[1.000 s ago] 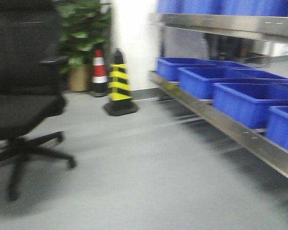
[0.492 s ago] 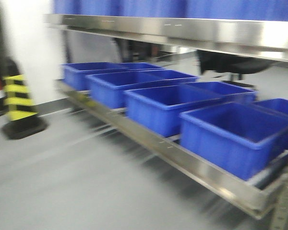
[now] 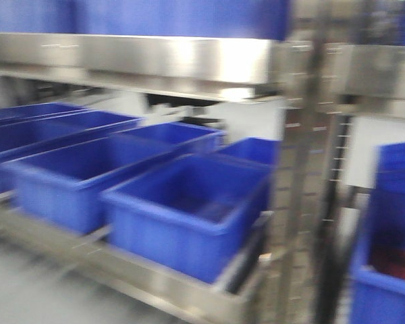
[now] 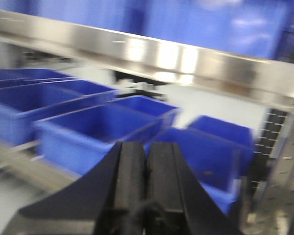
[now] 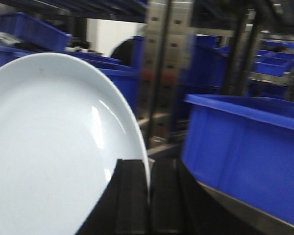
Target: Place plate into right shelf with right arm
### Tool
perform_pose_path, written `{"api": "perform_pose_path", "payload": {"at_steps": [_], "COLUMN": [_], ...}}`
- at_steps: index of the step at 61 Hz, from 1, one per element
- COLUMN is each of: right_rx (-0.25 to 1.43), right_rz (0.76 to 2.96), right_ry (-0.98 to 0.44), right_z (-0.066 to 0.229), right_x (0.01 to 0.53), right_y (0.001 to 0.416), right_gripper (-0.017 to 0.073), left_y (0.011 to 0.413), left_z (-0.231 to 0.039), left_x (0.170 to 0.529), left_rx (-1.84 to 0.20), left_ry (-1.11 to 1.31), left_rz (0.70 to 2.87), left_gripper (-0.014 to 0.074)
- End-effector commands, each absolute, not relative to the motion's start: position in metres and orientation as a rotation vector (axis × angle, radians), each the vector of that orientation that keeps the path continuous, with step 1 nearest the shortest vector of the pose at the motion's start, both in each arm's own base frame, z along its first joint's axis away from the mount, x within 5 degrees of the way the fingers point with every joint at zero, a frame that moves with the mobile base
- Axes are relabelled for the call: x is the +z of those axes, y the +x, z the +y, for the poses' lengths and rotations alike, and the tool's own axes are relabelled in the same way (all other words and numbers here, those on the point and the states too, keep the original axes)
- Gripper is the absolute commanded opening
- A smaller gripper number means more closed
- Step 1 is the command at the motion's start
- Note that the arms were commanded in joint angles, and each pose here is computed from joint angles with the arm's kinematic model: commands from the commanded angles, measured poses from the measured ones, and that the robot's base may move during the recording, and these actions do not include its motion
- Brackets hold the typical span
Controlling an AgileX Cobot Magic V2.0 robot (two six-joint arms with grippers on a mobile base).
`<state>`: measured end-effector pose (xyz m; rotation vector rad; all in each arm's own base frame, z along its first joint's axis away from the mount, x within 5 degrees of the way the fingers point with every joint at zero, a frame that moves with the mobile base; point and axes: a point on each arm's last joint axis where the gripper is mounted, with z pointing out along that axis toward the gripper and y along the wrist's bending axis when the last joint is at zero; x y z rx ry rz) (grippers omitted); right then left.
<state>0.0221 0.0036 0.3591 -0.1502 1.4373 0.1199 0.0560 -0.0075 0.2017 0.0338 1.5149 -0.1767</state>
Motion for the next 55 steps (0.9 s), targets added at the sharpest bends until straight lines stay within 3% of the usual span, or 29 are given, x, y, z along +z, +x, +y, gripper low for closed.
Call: {"api": "perform_pose_path", "payload": {"at_steps": [1,55], "right_rx": [0.112,0.112], "right_rz": [1.329,1.329], "right_ry": [-0.143,-0.143], "right_z": [0.0031,0.0031], "right_x": [0.3754,0.3754], "right_y": [0.0199,0.0199], "right_gripper": [0.0029,0.0029], "left_y": [0.0547,0.0547], "left_z": [-0.0077,-0.0077], "left_x": [0.2078,0.2078], "left_rx": [-0.193,-0.193], "left_ry": [0.033,0.033], "left_rz": [1.424,1.424], "left_gripper": [-0.0047,-0.0047]}}
